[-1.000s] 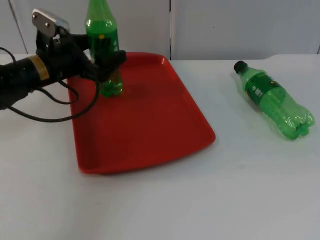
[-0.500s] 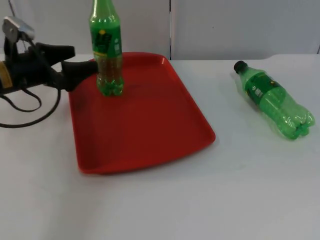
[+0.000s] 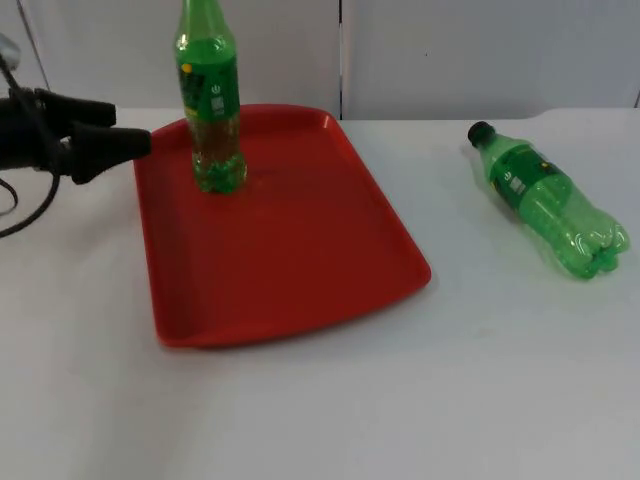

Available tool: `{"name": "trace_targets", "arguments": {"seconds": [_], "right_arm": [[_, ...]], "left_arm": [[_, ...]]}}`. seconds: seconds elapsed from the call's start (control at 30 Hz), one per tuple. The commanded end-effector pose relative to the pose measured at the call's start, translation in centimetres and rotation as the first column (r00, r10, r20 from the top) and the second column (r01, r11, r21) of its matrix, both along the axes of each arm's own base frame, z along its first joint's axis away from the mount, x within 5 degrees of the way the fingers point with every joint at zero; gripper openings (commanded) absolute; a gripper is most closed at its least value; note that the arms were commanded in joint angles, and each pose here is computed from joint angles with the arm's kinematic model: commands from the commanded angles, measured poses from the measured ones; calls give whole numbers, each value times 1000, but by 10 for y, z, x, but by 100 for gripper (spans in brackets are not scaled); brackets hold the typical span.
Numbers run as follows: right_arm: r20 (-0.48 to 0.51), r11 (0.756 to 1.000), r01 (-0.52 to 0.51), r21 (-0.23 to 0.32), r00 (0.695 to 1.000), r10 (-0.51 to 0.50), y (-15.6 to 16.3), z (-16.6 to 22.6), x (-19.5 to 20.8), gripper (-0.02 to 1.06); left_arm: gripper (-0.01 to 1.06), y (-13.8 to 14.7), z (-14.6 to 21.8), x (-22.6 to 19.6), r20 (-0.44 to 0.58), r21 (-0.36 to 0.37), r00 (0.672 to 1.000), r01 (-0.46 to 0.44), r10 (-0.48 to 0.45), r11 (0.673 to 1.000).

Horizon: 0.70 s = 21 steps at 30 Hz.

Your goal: Place the bottle upright on the tray.

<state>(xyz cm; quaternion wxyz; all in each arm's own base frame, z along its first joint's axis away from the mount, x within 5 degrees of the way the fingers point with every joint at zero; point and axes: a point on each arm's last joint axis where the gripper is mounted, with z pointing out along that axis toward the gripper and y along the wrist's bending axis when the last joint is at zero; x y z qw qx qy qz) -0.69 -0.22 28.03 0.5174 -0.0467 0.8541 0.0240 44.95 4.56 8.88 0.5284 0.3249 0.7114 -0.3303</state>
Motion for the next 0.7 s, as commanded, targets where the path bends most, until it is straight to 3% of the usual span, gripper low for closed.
{"name": "trace_targets", "arguments": {"seconds": [0.0, 0.17, 0.27, 0.3, 0.37, 0.43, 0.47, 0.53, 0.63, 0.67], "right_arm": [[6, 1000, 7, 4, 1000, -7, 0, 0, 0, 105], [6, 1000, 7, 4, 1000, -7, 0, 0, 0, 105], [6, 1000, 7, 4, 1000, -7, 0, 0, 0, 105], [6, 1000, 7, 4, 1000, -7, 0, 0, 0, 105], [6, 1000, 7, 4, 1000, -7, 0, 0, 0, 105], [6, 1000, 7, 4, 1000, -7, 0, 0, 0, 105], [6, 1000, 7, 4, 1000, -7, 0, 0, 0, 105], [6, 1000, 7, 4, 1000, -7, 0, 0, 0, 105], [6, 1000, 7, 4, 1000, -7, 0, 0, 0, 105], [6, 1000, 7, 4, 1000, -7, 0, 0, 0, 105]], "left_arm": [[92, -1, 20, -5, -11, 31, 998, 54, -54, 998], [92, -3, 57, -14, -154, 34, 985, 79, -73, 996], [92, -4, 91, -18, -278, -43, 960, 9, -20, 999], [92, -4, 91, -18, -278, -43, 960, 9, -20, 999], [92, -5, 123, -23, -374, -119, 927, -69, 20, 991], [92, -7, 149, -26, -451, -218, 892, -154, 41, 964], [92, -7, 149, -26, -451, -218, 892, -154, 41, 964], [92, -8, 176, -30, -437, -287, 898, -190, 48, 939], [92, -7, 206, -33, -473, -440, 881, -266, 31, 857], [92, -7, 206, -33, -473, -440, 881, -266, 31, 857]]}}
